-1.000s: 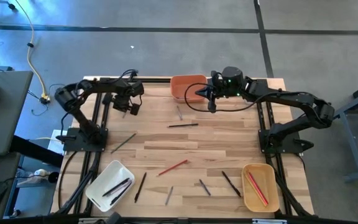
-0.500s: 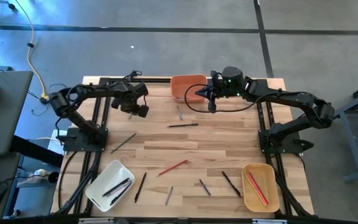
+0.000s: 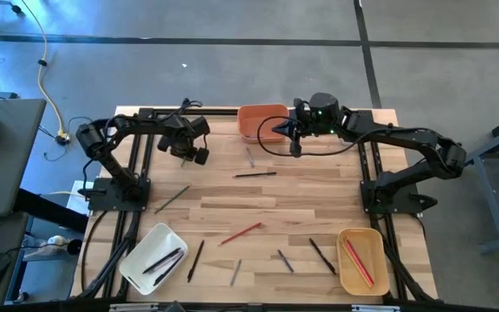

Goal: Sort crayons/erasers/pens/pencils in bins
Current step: Put the gray crayon into the orange bin

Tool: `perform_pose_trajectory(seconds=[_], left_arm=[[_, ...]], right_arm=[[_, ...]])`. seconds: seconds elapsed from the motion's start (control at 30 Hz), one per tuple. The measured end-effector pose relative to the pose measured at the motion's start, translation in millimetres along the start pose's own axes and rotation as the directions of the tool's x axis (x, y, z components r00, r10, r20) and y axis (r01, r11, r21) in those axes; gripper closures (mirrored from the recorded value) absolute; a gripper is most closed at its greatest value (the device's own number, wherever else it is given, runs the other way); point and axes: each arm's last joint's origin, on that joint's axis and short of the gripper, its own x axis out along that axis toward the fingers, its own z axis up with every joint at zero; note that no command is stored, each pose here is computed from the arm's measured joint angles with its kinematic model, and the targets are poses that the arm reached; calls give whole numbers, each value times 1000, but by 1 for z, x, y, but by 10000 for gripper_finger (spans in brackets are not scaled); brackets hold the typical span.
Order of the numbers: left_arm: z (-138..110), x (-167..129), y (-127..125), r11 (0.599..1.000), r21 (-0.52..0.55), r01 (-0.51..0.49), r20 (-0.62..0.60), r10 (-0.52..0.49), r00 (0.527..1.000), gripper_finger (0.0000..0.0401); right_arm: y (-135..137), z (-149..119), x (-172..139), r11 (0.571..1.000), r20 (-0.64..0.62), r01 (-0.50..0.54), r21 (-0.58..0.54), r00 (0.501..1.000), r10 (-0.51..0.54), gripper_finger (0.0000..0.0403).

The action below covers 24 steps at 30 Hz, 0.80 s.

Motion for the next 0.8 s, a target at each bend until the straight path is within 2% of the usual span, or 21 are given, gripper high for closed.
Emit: perform_pose_trajectory(seconds=[0.23,0.57,0.8], left_arm=[[1,0,0,998,67,18,-2,-18,1000,390],[-3,-14,4,989,139,51,62,-60,996,391],[-6,-47,6,968,191,161,202,-199,959,393]], right_arm=[[0,0,0,1000,0,0,0,1000,0,401],[0,1,0,1000,15,5,-6,1000,-5,401],[-1,1,0,1000,13,16,21,1000,-17,401]])
